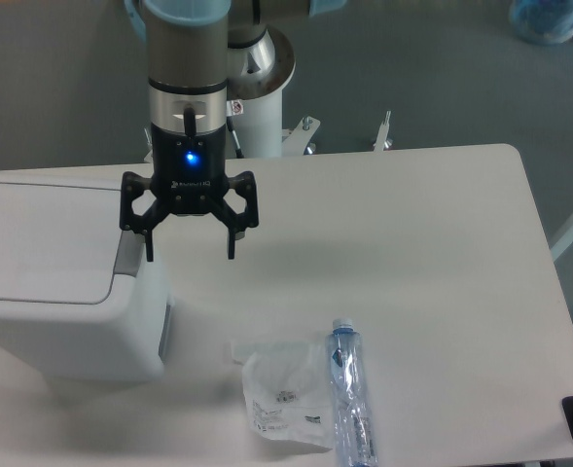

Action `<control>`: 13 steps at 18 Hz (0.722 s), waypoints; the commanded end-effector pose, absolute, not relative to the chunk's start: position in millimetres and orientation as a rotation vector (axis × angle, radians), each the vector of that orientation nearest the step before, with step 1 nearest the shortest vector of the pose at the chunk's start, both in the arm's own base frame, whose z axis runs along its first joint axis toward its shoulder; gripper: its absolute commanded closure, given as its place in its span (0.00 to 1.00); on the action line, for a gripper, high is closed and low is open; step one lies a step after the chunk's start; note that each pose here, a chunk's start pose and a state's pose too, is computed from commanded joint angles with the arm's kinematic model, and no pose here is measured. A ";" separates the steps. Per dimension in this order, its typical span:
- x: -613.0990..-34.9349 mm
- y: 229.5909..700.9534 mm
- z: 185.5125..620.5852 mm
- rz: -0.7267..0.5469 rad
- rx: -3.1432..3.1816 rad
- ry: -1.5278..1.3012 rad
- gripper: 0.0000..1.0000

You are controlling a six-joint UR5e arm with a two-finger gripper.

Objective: Open the trash can
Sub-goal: 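Lower the gripper fingers onto the edge of the trash can lid, then press down on the trash can lid with the gripper finger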

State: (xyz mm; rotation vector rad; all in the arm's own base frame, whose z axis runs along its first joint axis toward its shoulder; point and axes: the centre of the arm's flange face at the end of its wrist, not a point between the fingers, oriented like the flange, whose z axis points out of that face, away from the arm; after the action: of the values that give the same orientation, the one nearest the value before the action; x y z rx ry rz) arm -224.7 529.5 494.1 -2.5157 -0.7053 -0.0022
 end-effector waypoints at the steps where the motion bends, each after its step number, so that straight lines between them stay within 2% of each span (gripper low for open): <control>1: -222.9 528.9 496.9 -0.013 -2.509 -0.699 0.00; 13: -221.5 527.9 491.5 -0.024 -2.517 -0.701 0.00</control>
State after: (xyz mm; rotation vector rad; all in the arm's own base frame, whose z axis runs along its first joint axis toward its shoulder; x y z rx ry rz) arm -221.5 527.9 491.5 -2.5170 -0.7013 -0.0241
